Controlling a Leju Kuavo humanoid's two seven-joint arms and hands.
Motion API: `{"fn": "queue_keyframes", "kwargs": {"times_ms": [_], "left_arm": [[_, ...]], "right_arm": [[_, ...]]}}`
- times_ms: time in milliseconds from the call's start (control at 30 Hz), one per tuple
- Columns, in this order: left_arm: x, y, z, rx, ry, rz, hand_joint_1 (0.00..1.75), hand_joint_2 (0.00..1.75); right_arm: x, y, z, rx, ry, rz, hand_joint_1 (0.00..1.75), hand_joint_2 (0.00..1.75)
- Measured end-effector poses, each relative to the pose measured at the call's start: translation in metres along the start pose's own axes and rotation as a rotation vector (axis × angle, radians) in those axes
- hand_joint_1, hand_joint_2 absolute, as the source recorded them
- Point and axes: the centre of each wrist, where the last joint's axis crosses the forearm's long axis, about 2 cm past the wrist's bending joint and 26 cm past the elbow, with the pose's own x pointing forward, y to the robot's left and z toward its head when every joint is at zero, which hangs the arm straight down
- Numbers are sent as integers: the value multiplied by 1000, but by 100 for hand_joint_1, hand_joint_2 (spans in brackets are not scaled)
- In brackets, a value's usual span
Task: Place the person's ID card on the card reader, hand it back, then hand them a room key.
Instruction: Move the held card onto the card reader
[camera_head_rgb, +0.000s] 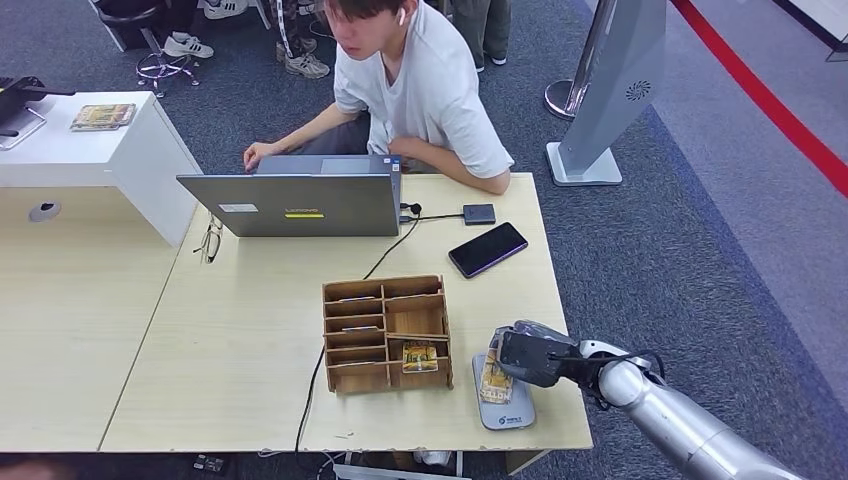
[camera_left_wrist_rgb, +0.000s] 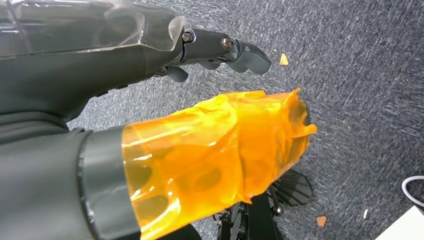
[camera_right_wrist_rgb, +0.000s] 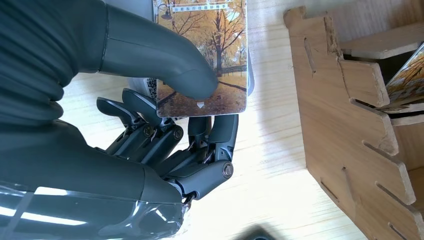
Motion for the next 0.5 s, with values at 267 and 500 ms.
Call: {"fn": "queue_keyframes", "kwargs": {"times_ms": [267,500], "left_arm": [[-1,0,0,-16,-16,-16,0,0],[-1,0,0,-28,-25,-34,0,0]], "right_arm": [[2,2,-3,-16,-33,22,175,175],[9,5,-9,-58,-75,44,175,175]]}}
